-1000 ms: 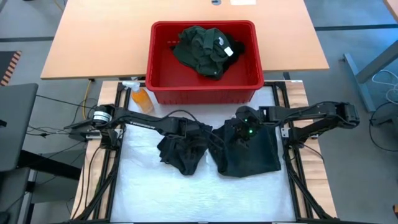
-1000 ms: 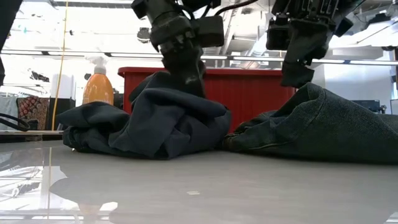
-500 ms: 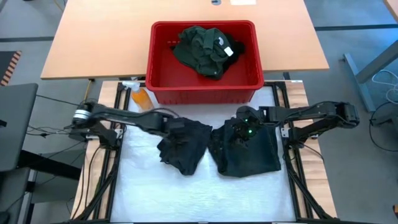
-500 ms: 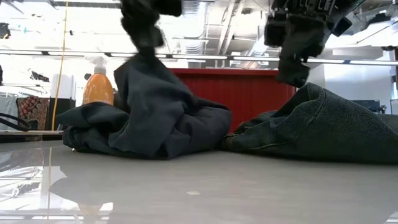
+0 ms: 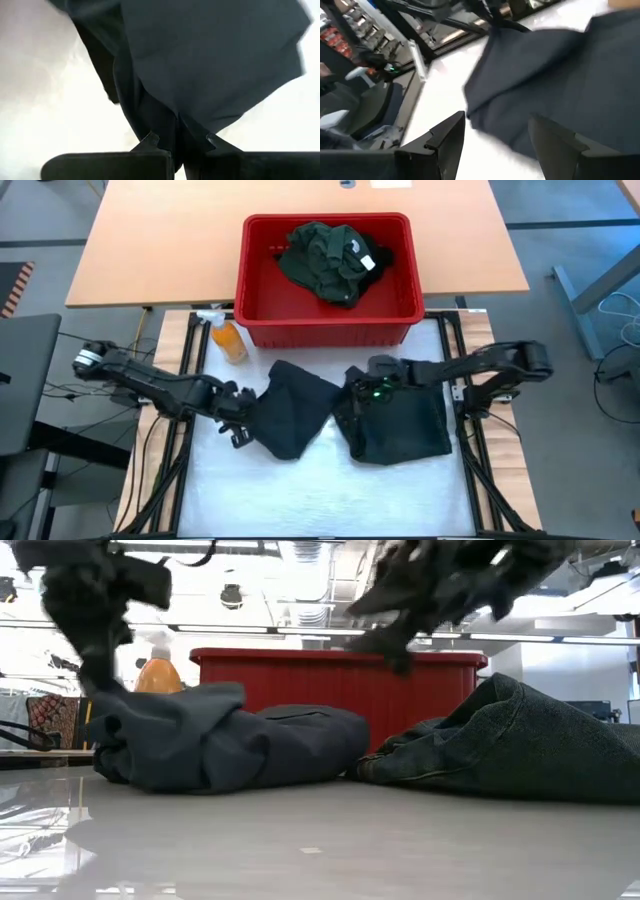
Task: Fold laundry
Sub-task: Fold the black shorts, then stack the black shorts on top of the black pants on the table
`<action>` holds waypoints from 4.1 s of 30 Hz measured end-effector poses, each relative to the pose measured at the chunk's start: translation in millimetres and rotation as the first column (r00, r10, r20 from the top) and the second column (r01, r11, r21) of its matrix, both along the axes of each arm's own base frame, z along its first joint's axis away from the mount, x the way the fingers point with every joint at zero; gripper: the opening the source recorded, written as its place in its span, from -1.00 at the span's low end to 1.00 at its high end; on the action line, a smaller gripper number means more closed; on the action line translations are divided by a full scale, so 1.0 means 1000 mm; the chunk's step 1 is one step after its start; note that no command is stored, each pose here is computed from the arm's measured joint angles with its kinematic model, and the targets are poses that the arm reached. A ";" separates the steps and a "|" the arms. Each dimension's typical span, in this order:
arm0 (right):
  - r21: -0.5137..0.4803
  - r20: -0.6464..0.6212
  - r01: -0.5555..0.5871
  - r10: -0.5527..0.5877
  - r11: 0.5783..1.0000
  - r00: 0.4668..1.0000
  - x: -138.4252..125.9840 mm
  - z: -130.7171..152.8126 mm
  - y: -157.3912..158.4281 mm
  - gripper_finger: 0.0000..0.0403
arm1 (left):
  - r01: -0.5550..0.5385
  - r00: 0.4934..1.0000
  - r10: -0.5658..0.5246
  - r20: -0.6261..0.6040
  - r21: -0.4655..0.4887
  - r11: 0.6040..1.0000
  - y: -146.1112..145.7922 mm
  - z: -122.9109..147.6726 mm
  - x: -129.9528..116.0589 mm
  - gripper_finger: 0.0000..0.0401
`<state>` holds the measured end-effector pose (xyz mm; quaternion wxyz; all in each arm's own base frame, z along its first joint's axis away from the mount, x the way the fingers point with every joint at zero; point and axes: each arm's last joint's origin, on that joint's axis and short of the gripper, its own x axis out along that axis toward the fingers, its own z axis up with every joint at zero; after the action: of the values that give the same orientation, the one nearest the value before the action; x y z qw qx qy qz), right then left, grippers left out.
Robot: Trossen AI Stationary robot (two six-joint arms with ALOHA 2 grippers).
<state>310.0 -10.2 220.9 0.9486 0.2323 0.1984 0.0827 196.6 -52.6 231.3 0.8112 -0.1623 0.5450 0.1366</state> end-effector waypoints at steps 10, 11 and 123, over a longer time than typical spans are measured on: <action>0.005 -0.124 0.033 -0.033 0.999 0.992 0.075 -0.044 -0.017 0.14 | -0.035 0.998 0.032 -0.045 -0.072 0.997 -0.019 -0.037 -0.044 -1.00; 0.005 -0.144 0.037 -0.035 0.999 0.989 0.081 -0.045 -0.018 0.10 | -0.040 0.998 0.037 -0.044 -0.075 0.996 -0.020 -0.037 -0.047 -1.00; 0.013 -0.737 0.742 -0.496 0.670 0.460 -0.146 0.077 0.042 -0.77 | -0.546 0.732 0.392 0.558 0.135 0.827 0.041 -0.001 -0.017 -0.24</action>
<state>163.5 32.1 298.1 0.7133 0.4583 0.4129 -0.3326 180.0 -12.1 229.8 0.8776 -0.2054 0.2262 0.3695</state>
